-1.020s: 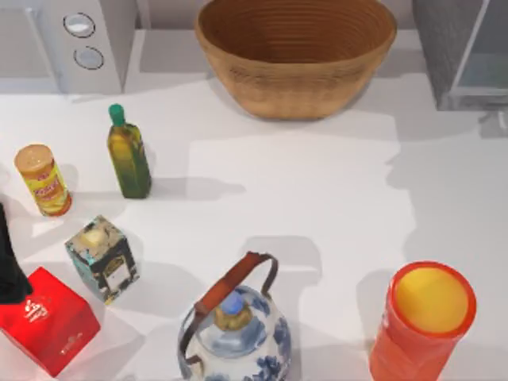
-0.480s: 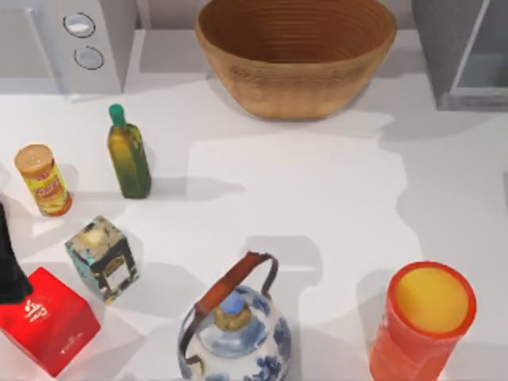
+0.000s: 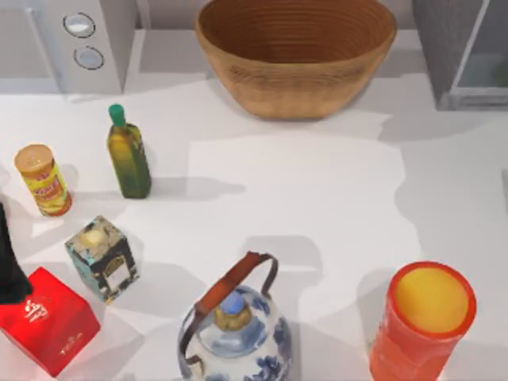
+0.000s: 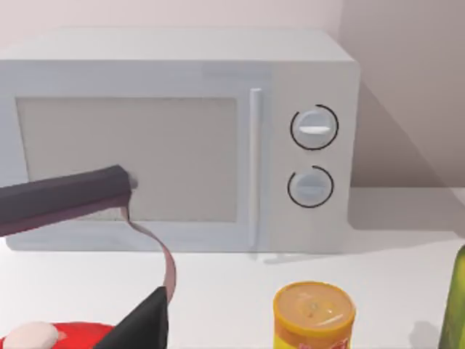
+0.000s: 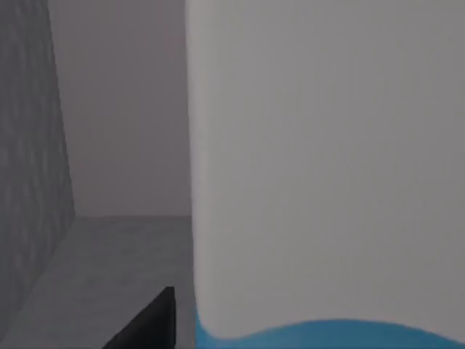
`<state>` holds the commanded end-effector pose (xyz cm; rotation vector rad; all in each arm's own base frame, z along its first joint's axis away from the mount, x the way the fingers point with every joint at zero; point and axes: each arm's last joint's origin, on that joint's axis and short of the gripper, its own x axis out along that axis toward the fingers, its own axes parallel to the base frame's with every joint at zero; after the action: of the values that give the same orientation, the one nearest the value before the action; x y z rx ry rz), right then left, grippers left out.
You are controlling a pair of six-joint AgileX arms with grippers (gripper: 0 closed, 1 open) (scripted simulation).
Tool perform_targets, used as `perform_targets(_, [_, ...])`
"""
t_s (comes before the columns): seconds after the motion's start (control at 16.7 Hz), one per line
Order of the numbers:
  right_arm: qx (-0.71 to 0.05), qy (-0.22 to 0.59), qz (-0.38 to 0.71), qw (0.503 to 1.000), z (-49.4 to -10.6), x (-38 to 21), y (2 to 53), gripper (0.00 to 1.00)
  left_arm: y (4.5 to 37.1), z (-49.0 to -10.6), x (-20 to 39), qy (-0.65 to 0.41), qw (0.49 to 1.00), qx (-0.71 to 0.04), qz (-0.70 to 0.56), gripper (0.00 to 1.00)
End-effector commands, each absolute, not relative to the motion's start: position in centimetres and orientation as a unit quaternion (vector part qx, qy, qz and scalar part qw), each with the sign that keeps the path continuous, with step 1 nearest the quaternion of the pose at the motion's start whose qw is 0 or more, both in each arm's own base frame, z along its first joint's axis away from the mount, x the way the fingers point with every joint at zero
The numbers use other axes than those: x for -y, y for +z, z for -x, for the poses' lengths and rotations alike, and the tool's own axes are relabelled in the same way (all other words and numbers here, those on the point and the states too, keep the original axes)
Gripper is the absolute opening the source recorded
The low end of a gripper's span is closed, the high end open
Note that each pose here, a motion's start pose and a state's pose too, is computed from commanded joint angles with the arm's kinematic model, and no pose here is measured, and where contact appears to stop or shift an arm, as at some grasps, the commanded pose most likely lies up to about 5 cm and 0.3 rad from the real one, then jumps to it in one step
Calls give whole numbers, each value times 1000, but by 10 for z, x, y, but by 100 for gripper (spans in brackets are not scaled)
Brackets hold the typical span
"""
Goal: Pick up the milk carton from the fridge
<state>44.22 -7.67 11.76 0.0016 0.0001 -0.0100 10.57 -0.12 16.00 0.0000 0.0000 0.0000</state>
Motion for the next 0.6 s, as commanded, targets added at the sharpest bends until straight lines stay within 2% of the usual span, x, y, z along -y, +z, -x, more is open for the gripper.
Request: perform_targets(0.6, [0,-5,-1,1000,-442,77,118,10,160,-106,1,0,1000,0,0,100])
